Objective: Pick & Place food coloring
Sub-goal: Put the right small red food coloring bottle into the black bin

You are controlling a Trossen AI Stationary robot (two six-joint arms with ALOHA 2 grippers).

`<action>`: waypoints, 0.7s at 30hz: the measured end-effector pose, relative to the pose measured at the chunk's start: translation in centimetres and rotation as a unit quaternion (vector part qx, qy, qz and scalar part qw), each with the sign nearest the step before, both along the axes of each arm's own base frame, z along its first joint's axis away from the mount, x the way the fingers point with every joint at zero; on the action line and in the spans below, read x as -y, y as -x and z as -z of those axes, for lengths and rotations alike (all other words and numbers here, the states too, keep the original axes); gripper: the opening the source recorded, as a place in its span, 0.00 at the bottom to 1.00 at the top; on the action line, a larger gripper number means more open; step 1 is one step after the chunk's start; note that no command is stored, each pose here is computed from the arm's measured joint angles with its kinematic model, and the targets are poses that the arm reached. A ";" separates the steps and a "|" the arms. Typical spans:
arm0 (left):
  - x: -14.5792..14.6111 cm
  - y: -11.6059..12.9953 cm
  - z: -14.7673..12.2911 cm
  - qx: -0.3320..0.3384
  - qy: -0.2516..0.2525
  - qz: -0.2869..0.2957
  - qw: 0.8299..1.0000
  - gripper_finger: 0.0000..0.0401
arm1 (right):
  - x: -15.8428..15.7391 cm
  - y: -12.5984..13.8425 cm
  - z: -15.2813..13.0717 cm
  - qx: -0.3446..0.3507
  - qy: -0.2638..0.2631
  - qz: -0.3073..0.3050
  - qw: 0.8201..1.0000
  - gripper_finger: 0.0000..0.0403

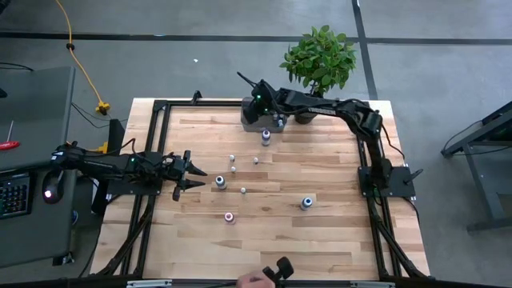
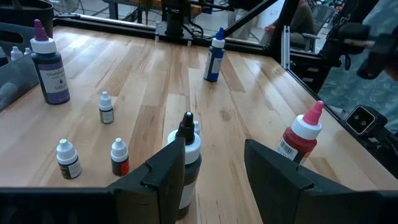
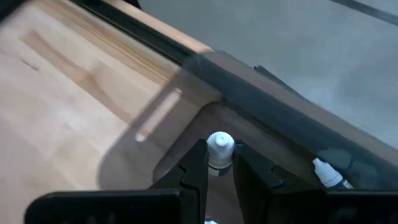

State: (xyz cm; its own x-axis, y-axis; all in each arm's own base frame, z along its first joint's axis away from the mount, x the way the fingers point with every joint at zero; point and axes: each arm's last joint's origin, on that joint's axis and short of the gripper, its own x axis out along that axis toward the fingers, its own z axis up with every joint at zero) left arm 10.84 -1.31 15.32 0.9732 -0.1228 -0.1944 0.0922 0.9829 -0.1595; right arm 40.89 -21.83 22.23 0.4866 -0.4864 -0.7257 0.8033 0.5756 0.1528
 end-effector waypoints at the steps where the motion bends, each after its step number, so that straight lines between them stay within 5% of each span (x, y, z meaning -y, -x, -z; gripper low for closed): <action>1: 0.0 0.0 0.0 0.000 0.000 0.000 1.000 0.41 | 0.1 0.0 0.3 -0.003 -0.002 0.004 1.000 0.14; 21: 0.0 0.0 0.0 0.000 0.000 0.000 1.000 0.41 | 2.3 1.5 3.0 -0.053 -0.036 0.085 0.994 0.14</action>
State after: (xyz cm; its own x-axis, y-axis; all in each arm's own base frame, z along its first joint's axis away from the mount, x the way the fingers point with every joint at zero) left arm 10.84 -1.31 15.32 0.9732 -0.1229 -0.1944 0.0923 0.9829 -0.1595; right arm 39.38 -24.12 19.27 0.3214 -0.5000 -0.8042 0.9016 0.4212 0.0985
